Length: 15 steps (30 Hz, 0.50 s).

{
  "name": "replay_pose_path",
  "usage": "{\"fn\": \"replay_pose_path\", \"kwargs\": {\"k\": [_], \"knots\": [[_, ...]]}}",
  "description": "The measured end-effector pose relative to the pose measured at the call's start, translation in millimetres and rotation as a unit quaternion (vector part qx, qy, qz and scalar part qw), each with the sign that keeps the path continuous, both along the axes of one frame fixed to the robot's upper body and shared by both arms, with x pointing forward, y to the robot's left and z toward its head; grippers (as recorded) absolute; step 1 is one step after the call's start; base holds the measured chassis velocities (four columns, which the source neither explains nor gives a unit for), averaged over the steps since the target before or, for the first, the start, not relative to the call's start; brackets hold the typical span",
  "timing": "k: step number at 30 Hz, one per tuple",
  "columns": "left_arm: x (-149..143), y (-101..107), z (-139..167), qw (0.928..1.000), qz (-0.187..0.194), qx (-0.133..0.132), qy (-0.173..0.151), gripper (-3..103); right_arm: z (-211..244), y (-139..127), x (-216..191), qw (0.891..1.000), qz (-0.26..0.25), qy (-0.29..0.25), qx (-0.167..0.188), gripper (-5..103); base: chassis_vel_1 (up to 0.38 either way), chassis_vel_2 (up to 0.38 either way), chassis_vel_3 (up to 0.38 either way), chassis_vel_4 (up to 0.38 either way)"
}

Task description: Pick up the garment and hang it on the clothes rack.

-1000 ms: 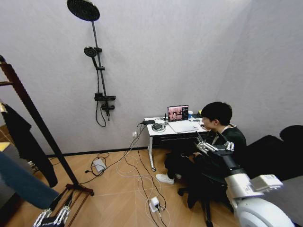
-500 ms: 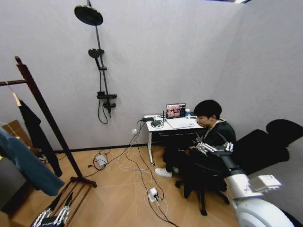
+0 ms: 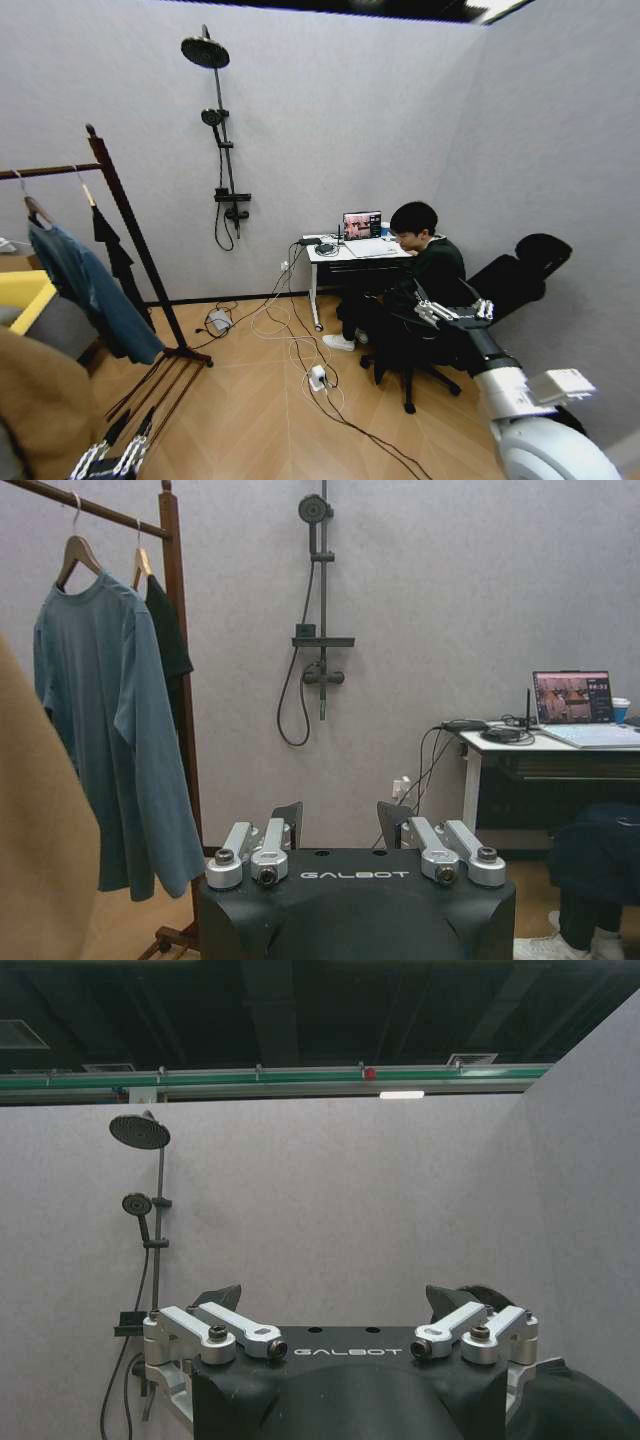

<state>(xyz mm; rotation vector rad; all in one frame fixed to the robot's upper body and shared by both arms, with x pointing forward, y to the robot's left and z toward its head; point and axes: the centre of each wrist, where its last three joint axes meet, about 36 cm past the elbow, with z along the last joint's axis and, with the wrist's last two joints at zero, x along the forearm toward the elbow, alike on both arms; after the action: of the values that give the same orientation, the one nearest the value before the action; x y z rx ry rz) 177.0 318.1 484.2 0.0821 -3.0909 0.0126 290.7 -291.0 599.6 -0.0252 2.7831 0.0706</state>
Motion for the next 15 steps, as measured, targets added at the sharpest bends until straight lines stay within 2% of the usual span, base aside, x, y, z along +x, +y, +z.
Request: {"fn": "replay_pose_path", "kwargs": {"k": [15], "knots": [[0.0, 0.0, 0.0, 1.0000, 0.000, 0.000, 0.000, 46, 0.3, 0.7, 0.6, 1.000, 0.001, -0.001, 0.001, 100, 0.359, -0.348, -0.351, 0.351]]}}
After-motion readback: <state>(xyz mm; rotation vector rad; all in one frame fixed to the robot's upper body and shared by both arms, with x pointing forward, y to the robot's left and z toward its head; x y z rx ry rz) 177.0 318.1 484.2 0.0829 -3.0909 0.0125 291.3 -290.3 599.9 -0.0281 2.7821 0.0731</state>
